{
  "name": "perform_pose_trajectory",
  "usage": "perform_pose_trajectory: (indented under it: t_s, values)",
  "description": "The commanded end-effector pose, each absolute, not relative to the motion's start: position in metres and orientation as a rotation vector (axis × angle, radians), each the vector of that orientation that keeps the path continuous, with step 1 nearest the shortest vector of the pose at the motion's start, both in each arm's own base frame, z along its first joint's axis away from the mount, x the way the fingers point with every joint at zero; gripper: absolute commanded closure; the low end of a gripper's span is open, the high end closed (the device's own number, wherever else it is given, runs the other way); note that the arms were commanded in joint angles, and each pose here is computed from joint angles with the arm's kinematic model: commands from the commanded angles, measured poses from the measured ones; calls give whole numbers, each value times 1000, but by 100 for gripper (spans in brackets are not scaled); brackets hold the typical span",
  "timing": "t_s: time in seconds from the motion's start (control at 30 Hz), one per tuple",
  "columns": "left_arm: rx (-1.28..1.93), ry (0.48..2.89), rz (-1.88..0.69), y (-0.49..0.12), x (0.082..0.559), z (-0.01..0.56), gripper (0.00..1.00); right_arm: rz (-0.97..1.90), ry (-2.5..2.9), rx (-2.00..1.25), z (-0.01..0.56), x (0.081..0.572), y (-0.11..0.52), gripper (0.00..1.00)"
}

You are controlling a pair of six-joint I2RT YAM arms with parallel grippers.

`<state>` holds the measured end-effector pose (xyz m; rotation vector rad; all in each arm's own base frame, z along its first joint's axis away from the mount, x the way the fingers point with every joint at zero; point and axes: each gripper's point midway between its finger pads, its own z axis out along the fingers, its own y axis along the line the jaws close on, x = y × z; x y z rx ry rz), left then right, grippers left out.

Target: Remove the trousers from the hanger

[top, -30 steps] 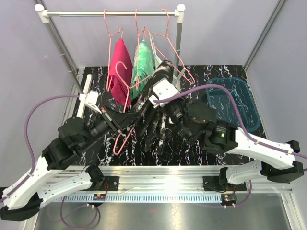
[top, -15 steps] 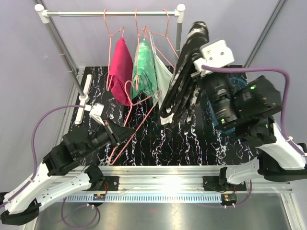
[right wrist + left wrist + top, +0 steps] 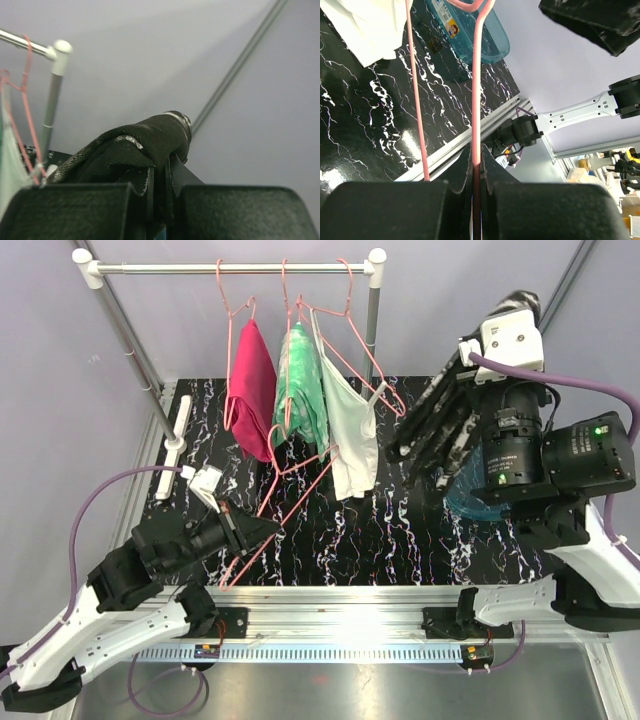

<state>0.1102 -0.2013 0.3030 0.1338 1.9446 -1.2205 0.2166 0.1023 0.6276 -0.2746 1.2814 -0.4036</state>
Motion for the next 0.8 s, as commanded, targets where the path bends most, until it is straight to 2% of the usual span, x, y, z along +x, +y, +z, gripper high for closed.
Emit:
perform_pose_trajectory:
  t_s: [0.0, 0.1, 0.37, 0.77]
  values:
    - [182, 1895, -1248, -205, 108, 312, 100, -493, 1284, -217, 620, 227, 80, 100]
    - [187, 1897, -1252, -209, 109, 311, 100, -494, 1308, -122, 607, 239, 56, 100]
    - [193, 1934, -1244, -220, 116, 290, 100, -758, 1374, 102, 551, 265, -29, 100]
    - [175, 1936, -1244, -224, 120, 266, 100, -894, 1520, 221, 450, 263, -78, 100]
